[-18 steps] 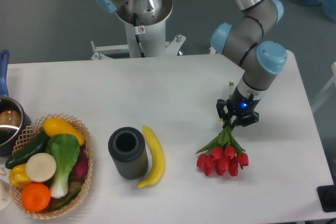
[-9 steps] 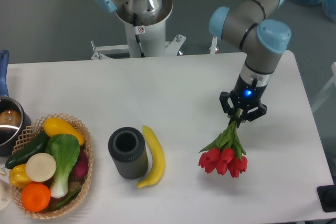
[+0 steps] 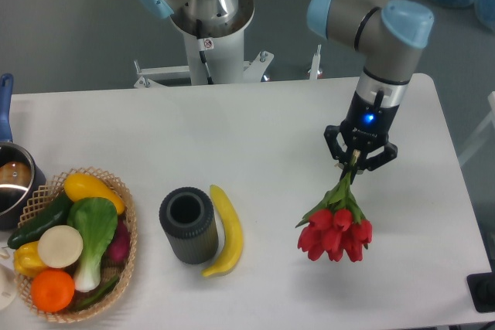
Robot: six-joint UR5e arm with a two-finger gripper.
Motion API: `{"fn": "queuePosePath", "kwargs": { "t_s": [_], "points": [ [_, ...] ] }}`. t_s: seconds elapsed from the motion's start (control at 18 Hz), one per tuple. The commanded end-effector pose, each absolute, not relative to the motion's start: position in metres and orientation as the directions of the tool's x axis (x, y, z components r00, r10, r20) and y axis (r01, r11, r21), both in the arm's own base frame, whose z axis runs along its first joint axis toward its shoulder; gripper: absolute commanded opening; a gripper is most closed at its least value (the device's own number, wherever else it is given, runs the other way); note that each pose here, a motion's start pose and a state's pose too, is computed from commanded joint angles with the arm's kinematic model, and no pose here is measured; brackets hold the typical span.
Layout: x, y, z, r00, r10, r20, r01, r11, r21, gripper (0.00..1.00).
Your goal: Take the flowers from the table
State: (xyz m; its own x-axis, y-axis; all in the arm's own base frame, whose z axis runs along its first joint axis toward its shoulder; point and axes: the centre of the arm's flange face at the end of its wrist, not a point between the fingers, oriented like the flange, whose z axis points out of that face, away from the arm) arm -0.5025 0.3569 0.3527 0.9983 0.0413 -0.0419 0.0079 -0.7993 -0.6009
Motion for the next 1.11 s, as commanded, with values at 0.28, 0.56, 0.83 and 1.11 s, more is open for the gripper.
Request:
{"fn": "queuePosePath", "kwargs": {
  "t_s": [0.28,0.56,0.83,1.11],
  "points": [
    [-0.521,0.333,0.381,0.999,0.031,0.039,0.05,-0.574,-0.817,0.18],
    [-0.525,0.326,0.389,0.998,0.014,0.067,0.066,-0.477,-0.876,0.19],
    [-0.525,0.327,0.391,0.998,0.009,0.07,0.066,-0.466,-0.882,0.19],
    [-0.528,0.328,0.392,0.998,0.01,0.068,0.065,-0.465,-0.883,0.19]
  ]
}}
